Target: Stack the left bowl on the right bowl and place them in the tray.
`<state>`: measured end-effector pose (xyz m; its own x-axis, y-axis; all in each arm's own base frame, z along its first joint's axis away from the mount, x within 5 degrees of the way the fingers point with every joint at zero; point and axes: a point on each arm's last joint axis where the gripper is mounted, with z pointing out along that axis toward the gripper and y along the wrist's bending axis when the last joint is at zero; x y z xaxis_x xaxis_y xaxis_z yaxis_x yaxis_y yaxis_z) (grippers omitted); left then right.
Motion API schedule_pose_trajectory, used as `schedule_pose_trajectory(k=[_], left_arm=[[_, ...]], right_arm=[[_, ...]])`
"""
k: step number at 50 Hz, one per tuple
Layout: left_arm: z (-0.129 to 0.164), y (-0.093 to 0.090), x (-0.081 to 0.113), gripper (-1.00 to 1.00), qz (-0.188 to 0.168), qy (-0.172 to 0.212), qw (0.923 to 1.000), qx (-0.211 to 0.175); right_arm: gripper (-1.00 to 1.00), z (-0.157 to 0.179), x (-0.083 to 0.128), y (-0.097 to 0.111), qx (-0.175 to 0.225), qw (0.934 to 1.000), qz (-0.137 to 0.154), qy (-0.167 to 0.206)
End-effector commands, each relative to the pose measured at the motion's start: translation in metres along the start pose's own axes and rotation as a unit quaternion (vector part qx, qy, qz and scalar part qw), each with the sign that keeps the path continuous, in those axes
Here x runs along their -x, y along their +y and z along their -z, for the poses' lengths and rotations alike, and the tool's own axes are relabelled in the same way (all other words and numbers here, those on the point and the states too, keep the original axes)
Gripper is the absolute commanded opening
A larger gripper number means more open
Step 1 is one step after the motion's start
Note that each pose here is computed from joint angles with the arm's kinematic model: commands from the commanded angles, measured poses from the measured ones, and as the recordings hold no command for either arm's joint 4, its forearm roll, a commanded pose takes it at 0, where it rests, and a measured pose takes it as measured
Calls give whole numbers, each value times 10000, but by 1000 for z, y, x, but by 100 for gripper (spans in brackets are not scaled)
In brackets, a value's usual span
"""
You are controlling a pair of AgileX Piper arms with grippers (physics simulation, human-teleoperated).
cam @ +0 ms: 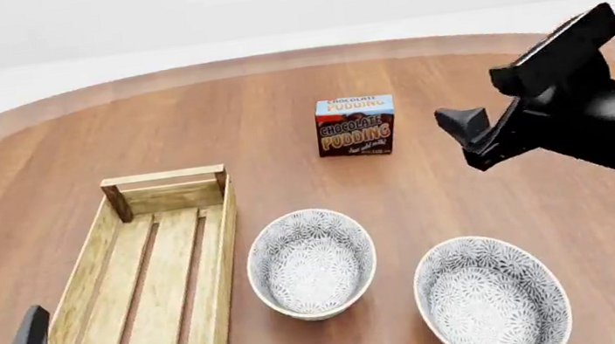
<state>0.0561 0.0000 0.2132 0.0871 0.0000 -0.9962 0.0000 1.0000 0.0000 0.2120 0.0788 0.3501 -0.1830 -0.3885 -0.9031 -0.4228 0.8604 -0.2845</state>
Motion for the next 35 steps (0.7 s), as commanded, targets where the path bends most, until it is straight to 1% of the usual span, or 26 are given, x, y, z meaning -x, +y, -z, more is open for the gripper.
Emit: schedule_pose_trajectory(k=[1,3,4,6,7,8,9,10,11,12,13,14,15,17,18,20,22,23,25,27,29,31,33,35], left_arm=[[0,0,0,100,0,0,10000,0],[0,0,0,100,0,0,10000,0],[0,0,0,100,0,0,10000,0],[0,0,0,100,0,0,10000,0],[0,0,0,100,0,0,10000,0],[0,0,0,100,0,0,10000,0],[0,0,0,100,0,0,10000,0],[0,0,0,100,0,0,10000,0],[0,0,0,100,0,0,10000,0],[0,0,0,100,0,0,10000,0],[0,0,0,100,0,0,10000,0],[0,0,0,100,0,0,10000,0],[0,0,0,100,0,0,10000,0],[0,0,0,100,0,0,10000,0],[0,0,0,100,0,0,10000,0],[0,0,0,100,0,0,10000,0],[0,0,0,100,0,0,10000,0],[0,0,0,100,0,0,10000,0],[0,0,0,100,0,0,10000,0],[0,0,0,100,0,0,10000,0],[0,0,0,100,0,0,10000,0],[0,0,0,100,0,0,10000,0],[0,0,0,100,0,0,10000,0],[0,0,0,100,0,0,10000,0]], right_arm=[[100,-54,46,22,725,9962,29,476],[100,-63,46,29,830,9948,117,585],[100,-72,44,34,917,9931,148,709],[100,-82,44,45,1066,9907,36,848],[100,-89,42,49,1112,9892,29,952],[100,-89,42,49,1112,9892,29,952],[100,-101,38,54,1172,9869,45,1103],[100,-105,38,57,1214,9859,39,1150],[100,-110,37,65,1297,9837,-26,1243],[100,-110,37,65,1297,9837,-26,1243],[100,-117,33,72,1377,9811,-23,1357],[100,-117,33,72,1377,9811,-23,1358],[100,-126,29,80,1450,9778,-44,1511],[100,-130,26,81,1455,9767,-29,1575],[100,-135,23,87,1520,9743,-2,1661],[100,-141,18,92,1558,9715,21,1786],[100,-145,15,94,1572,9702,38,1846],[100,-152,9,95,1577,9678,64,1963],[100,-154,8,95,1581,9672,75,1987],[100,-162,-2,100,1620,9624,94,2179],[100,-163,-3,100,1619,9622,91,2187],[100,-168,-8,101,1615,9602,88,2276],[100,-174,-15,104,1636,9567,108,2405],[100,-175,-17,104,1634,9565,105,2414]])
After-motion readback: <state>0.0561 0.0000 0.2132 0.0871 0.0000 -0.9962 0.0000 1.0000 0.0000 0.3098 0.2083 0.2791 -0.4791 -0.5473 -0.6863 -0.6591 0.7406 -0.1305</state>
